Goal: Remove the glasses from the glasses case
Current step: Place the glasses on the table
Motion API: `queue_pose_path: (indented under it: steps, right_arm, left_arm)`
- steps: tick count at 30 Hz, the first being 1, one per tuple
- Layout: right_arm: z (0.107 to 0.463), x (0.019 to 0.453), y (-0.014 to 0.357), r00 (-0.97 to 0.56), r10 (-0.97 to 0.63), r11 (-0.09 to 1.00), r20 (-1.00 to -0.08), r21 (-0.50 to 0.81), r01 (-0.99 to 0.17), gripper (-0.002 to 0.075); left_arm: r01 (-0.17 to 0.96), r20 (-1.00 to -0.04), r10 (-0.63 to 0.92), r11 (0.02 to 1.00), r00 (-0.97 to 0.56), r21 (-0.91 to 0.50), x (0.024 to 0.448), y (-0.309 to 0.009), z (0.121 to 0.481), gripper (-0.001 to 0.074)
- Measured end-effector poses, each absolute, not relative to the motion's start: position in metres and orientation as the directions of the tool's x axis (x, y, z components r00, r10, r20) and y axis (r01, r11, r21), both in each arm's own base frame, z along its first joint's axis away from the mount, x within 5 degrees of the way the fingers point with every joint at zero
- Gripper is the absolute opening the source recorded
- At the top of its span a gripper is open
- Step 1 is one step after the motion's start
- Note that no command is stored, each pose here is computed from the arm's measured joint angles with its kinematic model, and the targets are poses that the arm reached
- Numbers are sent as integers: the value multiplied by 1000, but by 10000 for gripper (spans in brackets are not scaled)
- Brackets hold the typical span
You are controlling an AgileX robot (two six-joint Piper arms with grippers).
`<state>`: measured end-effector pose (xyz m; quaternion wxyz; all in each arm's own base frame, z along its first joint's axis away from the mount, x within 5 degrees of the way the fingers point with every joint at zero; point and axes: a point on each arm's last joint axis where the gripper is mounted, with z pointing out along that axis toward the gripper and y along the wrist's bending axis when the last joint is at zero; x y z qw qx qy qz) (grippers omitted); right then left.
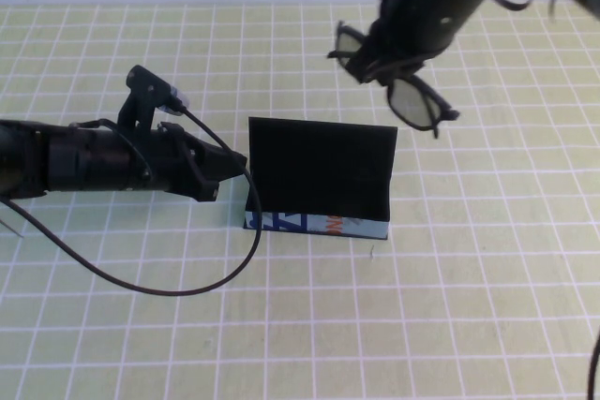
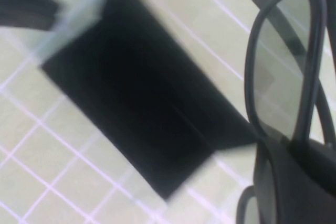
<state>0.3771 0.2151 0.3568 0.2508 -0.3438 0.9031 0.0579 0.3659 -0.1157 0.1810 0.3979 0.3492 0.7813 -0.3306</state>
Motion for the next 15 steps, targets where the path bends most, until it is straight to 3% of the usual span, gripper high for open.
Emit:
queue_pose_path:
  steps: [4, 7, 15]
  right_arm:
    - [351, 372, 167, -796, -416, 884, -440, 11, -468, 13]
    - [325, 372, 140, -881, -275, 942, -384, 76, -327, 13]
    - [238, 375, 131, -956, -51, 953, -289, 272, -133, 13]
  left_arm:
    - [810, -853, 281, 534, -439, -241, 366, -116, 181, -4]
    - [810, -853, 281, 534, -439, -241, 366, -116, 181, -4]
    - [812, -854, 279, 531, -439, -244, 365, -116, 182, -4]
